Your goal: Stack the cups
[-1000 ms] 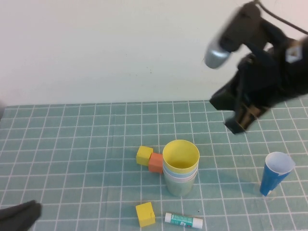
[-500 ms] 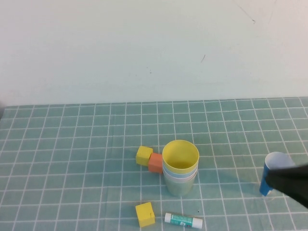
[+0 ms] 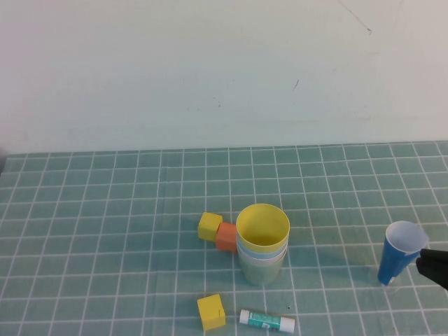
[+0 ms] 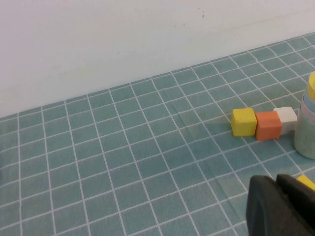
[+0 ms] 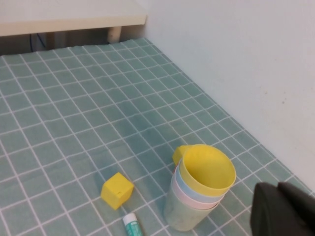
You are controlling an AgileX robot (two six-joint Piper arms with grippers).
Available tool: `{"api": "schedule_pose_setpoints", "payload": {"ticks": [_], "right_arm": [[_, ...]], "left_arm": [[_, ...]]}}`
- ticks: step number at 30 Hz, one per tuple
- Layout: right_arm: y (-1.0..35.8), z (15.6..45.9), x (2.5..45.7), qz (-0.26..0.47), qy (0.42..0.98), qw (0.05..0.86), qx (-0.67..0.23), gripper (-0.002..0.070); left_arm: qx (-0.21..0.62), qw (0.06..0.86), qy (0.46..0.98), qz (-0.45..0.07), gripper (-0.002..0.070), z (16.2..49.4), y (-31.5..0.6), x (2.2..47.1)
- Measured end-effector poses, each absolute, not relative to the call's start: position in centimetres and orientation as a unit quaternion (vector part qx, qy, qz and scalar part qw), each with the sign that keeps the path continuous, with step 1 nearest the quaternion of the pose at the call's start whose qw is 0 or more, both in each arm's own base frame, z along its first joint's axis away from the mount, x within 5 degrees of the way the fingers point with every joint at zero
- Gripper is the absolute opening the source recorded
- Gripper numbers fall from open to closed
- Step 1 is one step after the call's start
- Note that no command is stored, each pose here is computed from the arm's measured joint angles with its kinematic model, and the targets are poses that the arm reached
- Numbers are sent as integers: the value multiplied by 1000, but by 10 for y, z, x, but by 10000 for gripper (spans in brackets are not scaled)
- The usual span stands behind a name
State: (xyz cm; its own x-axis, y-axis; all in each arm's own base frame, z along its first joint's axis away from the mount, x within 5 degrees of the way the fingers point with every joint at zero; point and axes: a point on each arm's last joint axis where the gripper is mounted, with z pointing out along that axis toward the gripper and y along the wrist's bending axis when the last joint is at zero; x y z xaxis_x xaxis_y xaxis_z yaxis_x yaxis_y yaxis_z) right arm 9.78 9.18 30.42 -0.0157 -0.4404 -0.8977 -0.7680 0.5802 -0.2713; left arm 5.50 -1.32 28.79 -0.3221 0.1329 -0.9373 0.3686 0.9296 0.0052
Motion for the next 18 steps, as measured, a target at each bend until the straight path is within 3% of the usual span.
{"api": "schedule_pose_setpoints", "payload": {"ticks": [10, 18], "right_arm": [[92, 302, 99, 147, 699, 551, -432, -1], [81, 282, 103, 71, 669, 605, -425, -1]], "left_arm": [[154, 561, 807, -106, -1, 288, -13, 55], [154, 561, 807, -106, -1, 288, -13, 55]]}}
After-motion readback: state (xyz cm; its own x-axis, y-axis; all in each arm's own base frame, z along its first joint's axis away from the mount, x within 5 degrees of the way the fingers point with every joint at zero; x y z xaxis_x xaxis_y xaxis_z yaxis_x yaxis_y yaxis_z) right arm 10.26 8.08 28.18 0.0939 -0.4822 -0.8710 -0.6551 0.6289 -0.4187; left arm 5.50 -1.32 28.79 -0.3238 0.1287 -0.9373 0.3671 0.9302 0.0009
